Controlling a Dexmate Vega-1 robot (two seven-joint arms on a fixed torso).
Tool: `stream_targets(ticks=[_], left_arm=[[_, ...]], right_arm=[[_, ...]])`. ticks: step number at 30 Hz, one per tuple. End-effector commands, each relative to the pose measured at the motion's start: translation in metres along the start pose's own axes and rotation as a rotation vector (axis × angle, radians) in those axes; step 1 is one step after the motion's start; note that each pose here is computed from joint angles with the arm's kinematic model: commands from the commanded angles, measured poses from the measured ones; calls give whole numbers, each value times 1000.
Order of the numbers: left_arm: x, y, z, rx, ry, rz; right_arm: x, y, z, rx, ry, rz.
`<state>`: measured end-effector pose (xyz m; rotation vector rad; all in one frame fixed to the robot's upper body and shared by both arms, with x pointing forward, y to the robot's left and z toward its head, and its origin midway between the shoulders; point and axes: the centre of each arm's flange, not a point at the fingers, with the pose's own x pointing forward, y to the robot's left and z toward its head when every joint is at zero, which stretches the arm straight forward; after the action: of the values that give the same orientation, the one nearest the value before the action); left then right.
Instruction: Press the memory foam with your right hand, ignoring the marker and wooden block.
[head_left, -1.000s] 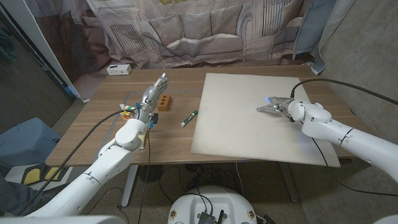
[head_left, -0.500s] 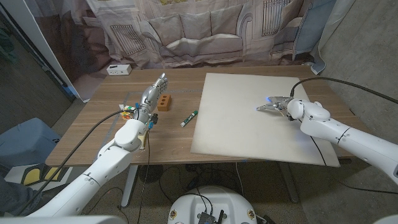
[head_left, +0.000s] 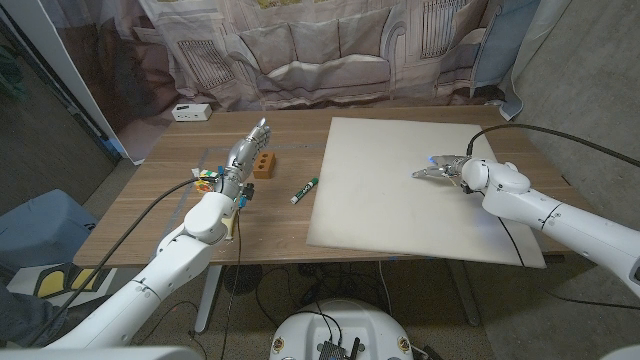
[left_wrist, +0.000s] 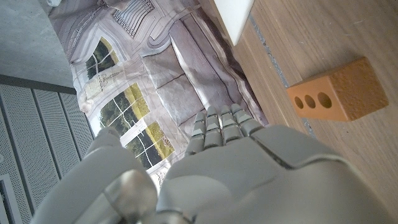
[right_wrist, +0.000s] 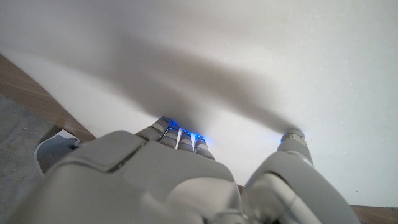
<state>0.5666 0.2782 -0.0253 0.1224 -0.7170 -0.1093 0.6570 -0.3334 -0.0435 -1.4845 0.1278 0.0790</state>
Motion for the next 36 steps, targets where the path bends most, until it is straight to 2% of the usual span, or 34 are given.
stream_targets(ticks=[1, 19, 25, 36], left_arm=[[0, -1, -3, -7, 4, -5], [1, -7, -3, -3, 2, -34], [4, -10, -4, -17, 1, -52], [6, -11, 0, -5, -9, -57]], right_arm=[[-1, 3, -3, 5, -1, 5], [-17, -9, -3, 30, -11, -57], [-22, -14, -1, 37, -9, -57], [-27, -16, 2, 38, -30, -94]])
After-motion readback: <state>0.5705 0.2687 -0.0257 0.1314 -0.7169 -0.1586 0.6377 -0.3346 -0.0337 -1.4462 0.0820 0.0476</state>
